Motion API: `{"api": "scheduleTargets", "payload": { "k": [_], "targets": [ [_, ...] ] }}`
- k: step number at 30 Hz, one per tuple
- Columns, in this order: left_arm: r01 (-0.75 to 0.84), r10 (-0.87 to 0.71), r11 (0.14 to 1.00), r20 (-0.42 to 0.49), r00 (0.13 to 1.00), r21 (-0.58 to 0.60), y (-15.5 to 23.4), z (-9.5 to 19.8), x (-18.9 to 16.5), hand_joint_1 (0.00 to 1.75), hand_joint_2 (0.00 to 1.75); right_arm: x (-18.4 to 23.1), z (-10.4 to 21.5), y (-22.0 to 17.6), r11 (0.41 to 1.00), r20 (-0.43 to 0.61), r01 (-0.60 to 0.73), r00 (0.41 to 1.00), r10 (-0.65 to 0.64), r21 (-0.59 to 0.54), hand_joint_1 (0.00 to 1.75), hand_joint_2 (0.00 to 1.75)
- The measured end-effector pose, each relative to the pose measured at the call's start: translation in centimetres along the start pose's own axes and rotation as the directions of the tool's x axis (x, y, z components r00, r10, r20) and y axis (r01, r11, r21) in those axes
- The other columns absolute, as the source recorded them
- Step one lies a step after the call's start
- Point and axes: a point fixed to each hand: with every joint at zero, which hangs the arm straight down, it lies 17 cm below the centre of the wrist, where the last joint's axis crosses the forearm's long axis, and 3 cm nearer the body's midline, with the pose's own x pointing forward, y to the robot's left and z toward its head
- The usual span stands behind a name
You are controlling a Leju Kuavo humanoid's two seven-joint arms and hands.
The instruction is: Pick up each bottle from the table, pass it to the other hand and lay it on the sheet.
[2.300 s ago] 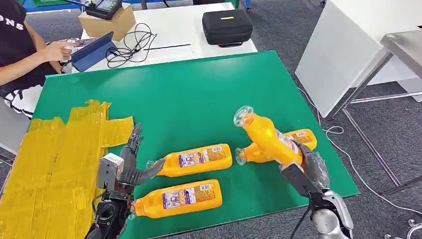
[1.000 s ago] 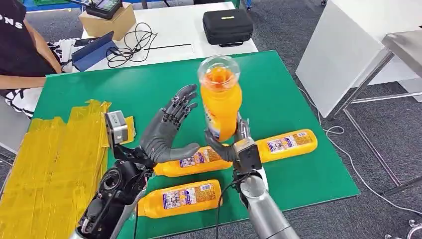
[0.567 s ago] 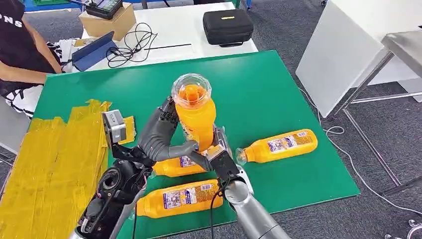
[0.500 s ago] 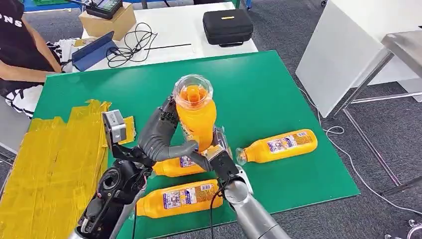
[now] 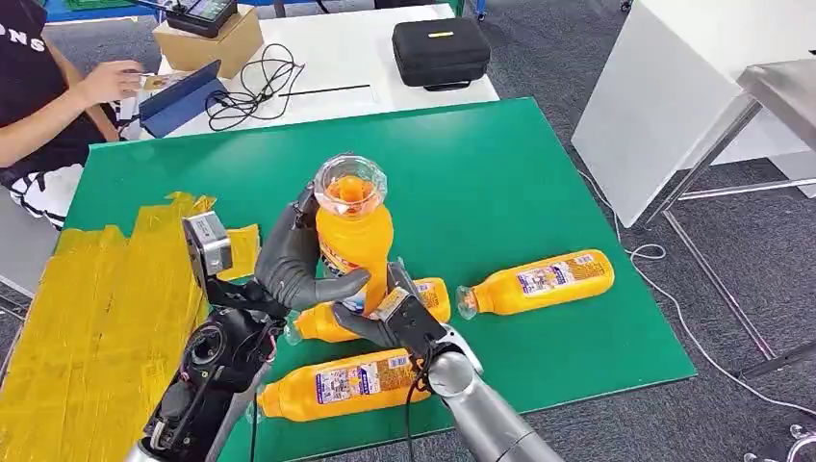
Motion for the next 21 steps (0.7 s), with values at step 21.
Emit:
{"api": "scheduleTargets", "payload": {
  "k": [21],
  "targets": [
    [-0.003,0.003,1.0,0.025,1.0,0.015,0.3,0.0,0.2,0.0,1.75,4.2,2.5,-2.2,1.0,0.112,-0.007,0.994,0.005,0.019,1.75,1.75]
  ]
}}
